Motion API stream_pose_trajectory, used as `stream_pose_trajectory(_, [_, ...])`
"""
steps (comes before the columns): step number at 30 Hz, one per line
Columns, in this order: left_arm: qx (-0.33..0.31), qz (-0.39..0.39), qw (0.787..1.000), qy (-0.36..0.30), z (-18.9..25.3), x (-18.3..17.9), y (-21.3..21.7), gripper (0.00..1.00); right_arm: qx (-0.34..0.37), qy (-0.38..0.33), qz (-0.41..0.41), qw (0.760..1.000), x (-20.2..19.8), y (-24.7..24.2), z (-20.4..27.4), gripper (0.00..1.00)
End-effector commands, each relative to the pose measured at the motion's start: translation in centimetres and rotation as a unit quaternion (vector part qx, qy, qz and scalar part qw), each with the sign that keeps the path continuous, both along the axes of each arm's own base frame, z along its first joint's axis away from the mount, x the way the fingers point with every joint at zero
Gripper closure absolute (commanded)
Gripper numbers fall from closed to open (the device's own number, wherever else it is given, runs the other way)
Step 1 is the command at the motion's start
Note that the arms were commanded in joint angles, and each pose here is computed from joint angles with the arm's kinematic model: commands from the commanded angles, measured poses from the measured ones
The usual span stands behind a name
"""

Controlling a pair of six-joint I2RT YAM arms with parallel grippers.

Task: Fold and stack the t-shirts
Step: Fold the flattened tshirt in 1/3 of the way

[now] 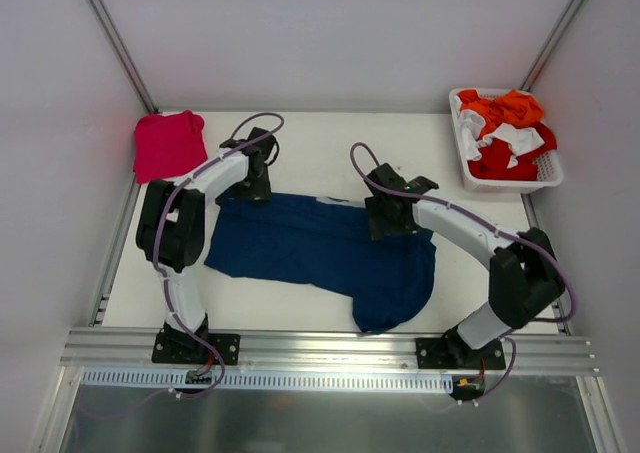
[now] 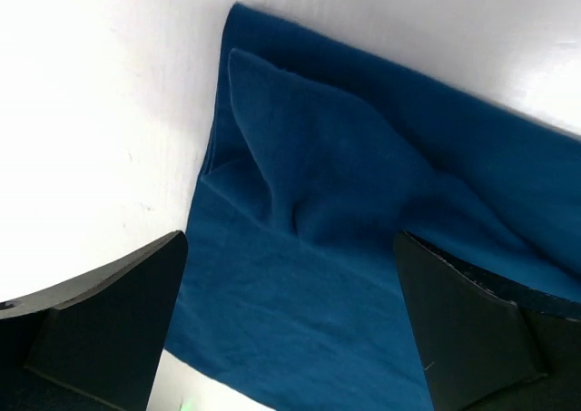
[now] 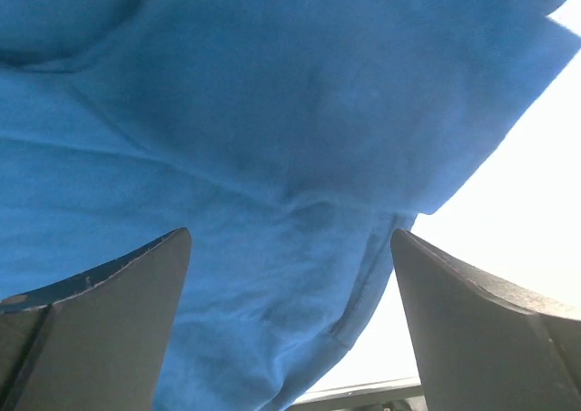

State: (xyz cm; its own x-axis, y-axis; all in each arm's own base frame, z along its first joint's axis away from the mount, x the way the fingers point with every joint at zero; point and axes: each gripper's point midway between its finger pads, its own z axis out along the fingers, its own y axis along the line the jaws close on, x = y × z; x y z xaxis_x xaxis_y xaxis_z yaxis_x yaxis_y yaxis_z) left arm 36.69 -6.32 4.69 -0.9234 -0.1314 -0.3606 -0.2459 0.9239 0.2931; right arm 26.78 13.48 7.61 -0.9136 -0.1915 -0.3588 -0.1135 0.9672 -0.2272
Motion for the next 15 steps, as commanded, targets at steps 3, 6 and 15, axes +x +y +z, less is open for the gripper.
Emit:
stream_pose_trajectory(3, [-0.028,-0.023,0.991,-0.127,8.1,2.1,-2.4,0.01,0.041,-0.112,0.002,0.993,2.1,0.3,7.7,0.03])
stream_pose_trajectory(6, [-0.027,-0.035,0.991,-0.126,8.1,1.4,-3.2,0.01,0.039,-0.107,0.005,0.993,2.2,0.4,7.8,0.03])
stream_pose_trajectory(15, [-0.004,-0.041,0.998,-0.057,2.7,-0.7,-3.4,0.01,0.071,-0.038,-0.004,0.997,-0.2,2.3,1.1,0.06])
